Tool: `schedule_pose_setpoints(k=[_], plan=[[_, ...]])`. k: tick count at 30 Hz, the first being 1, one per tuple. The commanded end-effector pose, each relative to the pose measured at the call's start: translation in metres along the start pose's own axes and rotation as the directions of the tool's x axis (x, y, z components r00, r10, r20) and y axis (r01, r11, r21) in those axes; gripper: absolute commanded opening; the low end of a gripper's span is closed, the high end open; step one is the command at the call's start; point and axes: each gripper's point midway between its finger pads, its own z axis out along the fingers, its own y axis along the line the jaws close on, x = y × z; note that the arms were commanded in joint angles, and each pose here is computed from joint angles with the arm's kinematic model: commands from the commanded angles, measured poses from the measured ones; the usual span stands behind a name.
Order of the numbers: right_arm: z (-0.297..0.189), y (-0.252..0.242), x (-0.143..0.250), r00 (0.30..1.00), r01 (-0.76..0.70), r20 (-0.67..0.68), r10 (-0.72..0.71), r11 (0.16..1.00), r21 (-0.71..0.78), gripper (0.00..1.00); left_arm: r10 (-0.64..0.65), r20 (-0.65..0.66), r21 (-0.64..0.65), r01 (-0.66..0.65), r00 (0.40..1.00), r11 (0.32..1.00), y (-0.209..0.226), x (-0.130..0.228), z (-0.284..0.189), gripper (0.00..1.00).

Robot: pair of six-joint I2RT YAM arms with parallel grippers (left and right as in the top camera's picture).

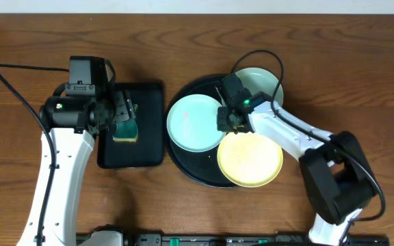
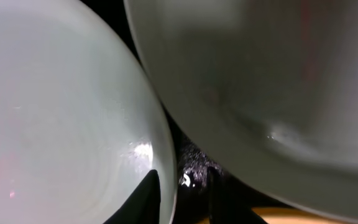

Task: Clean dirty plates on tray and stack at the side
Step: 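Grasp the green sponge with the left gripper and lift it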

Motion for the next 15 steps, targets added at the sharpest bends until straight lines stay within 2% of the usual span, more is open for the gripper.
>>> schedule_pose_setpoints(k=[1,6,9,12,15], plan=[[0.003,0.003,-0.008,1.0,0.019,0.023,-0.02,1.0,0.007,0.2,-0.009,0.01,-0.01,0.009,1.0,1.0,0.001,-0.004,-0.002,0.78],[0.015,0.003,-0.006,1.0,0.019,0.013,-0.019,1.0,0.009,0.17,-0.008,0.009,-0.016,0.008,1.0,1.0,0.002,-0.003,-0.001,0.78],[0.022,0.002,-0.005,1.0,0.015,0.006,-0.016,1.0,0.013,0.06,-0.007,0.005,-0.063,0.008,1.0,0.998,0.01,-0.001,0.004,0.78],[0.025,0.002,-0.004,1.0,0.015,0.003,-0.015,1.0,0.014,0.01,-0.005,-0.023,-0.081,0.003,1.0,0.997,0.013,0.004,0.012,0.78],[0.025,0.002,-0.004,1.0,0.004,0.002,-0.004,1.0,0.015,0.01,-0.003,-0.055,-0.09,-0.001,0.998,0.996,0.013,0.006,0.023,0.78]])
